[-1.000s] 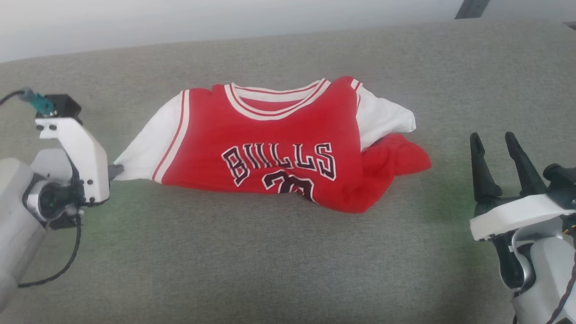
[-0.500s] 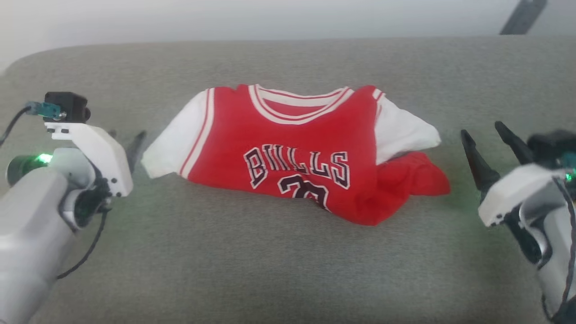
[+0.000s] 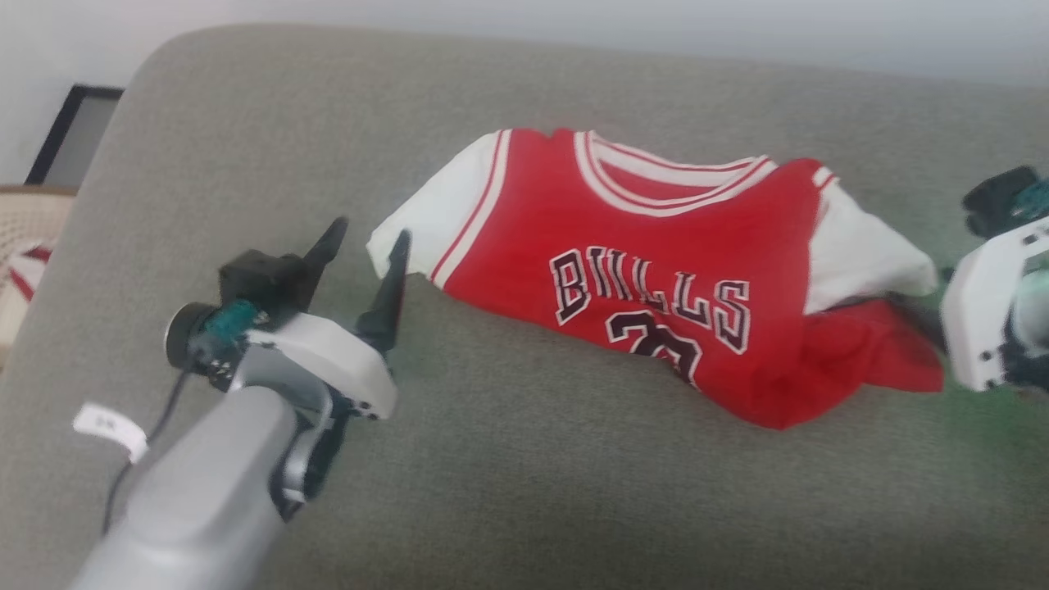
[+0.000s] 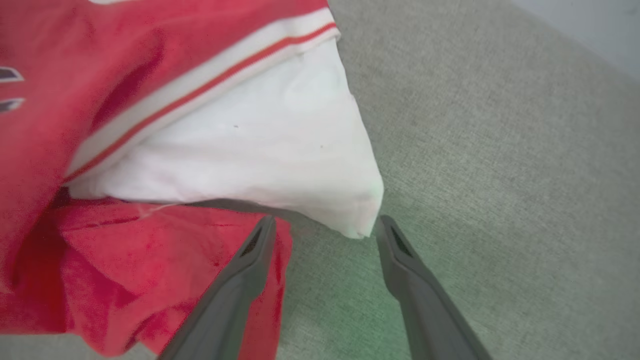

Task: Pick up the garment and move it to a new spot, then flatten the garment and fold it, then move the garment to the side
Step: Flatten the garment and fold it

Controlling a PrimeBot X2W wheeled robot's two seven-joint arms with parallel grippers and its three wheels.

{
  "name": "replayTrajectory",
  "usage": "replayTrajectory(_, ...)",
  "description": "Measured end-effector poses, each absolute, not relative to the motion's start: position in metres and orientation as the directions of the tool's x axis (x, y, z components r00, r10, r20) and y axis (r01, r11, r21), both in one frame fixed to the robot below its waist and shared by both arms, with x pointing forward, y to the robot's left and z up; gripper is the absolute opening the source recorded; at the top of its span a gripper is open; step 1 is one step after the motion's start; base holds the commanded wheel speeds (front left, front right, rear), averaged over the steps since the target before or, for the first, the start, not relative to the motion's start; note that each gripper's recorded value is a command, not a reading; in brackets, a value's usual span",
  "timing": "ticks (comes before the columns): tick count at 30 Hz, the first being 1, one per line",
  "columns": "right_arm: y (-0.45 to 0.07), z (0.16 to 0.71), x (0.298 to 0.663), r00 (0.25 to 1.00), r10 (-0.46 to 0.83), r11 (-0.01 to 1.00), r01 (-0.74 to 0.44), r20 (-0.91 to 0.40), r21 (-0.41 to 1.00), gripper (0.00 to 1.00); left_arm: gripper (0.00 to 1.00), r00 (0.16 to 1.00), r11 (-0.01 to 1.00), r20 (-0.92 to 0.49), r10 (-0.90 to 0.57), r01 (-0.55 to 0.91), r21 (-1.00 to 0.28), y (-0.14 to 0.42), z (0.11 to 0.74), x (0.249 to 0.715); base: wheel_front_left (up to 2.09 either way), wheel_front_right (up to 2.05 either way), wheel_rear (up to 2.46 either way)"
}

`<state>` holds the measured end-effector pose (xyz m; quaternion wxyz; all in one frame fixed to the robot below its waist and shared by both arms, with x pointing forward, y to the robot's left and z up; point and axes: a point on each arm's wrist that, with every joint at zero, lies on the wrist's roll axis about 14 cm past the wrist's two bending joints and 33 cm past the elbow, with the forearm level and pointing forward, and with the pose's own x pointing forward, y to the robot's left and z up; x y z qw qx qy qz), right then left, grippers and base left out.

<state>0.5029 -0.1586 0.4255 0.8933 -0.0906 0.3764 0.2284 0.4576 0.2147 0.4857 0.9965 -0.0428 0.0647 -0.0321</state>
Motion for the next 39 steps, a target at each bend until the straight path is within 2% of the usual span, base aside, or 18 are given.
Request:
replayTrajectory(4, -0.164, 0.421, 0.517, 0.545, 0.322, 0.877, -0.479, -0.774, 0.028, 1.00, 1.00, 0.999, 0.998, -0.038, -0.038, 0.036, -0.057, 0.202, 0.496, 0.442, 0.00, 0.00, 0.00)
replayTrajectory(8, -0.171, 0.412, 0.529, 0.495, 0.288, 0.881, -0.472, -0.820, 0.025, 1.00, 1.00, 1.000, 0.998, -0.018, 0.013, -0.014, -0.061, 0.203, 0.492, 0.427, 0.00, 0.00, 0.00)
replayTrajectory(13, -0.171, 0.388, 0.528, 0.406, 0.267, 0.874, -0.485, -0.874, 0.042, 1.00, 1.00, 0.998, 0.995, -0.028, 0.051, -0.053, -0.086, 0.209, 0.481, 0.419, 0.00, 0.00, 0.00)
replayTrajectory(14, -0.171, 0.386, 0.528, 0.396, 0.266, 0.873, -0.485, -0.879, 0.046, 0.94, 1.00, 0.998, 0.995, -0.031, 0.052, -0.054, -0.079, 0.210, 0.479, 0.418, 0.00, 0.00, 0.00)
replayTrajectory(15, -0.170, 0.385, 0.528, 0.390, 0.269, 0.871, -0.489, -0.881, 0.049, 0.47, 1.00, 0.998, 0.995, -0.030, 0.056, -0.059, -0.082, 0.211, 0.479, 0.418, 0.00, 0.00, 0.00)
replayTrajectory(17, -0.167, 0.385, 0.529, 0.391, 0.286, 0.870, -0.489, -0.875, 0.066, 0.06, 1.00, 0.998, 0.994, -0.020, 0.055, -0.057, -0.092, 0.211, 0.480, 0.421, 0.00, 0.00, 0.00)
replayTrajectory(18, -0.165, 0.386, 0.529, 0.397, 0.297, 0.870, -0.487, -0.869, 0.074, 0.00, 1.00, 0.998, 0.993, -0.014, 0.055, -0.057, -0.101, 0.211, 0.481, 0.422, 0.00, 0.00, 0.00)
replayTrajectory(24, -0.165, 0.388, 0.527, 0.419, 0.323, 0.874, -0.476, -0.849, 0.097, 0.00, 1.00, 0.999, 0.994, 0.000, 0.040, -0.039, -0.106, 0.207, 0.481, 0.428, 0.00, 0.00, 0.00)
replayTrajectory(26, -0.196, 0.396, 0.538, 0.483, 0.275, 0.906, -0.421, -0.831, 0.056, 0.00, 1.00, 0.999, 0.994, 0.002, 0.034, -0.033, -0.108, 0.205, 0.478, 0.432, 0.00, 0.00, 0.00)
replayTrajectory(30, -0.241, 0.402, 0.546, 0.535, 0.182, 0.938, -0.345, -0.825, -0.017, 0.00, 1.00, 1.000, 0.994, 0.005, 0.024, -0.023, -0.104, 0.203, 0.476, 0.435, 0.00, 0.00, 0.00)
replayTrajectory(39, -0.310, 0.402, 0.539, 0.548, 0.010, 0.964, -0.228, -0.837, -0.138, 0.00, 1.00, 1.000, 0.995, -0.001, 0.016, -0.016, -0.103, 0.203, 0.471, 0.435, 0.00, 0.00, 0.00)
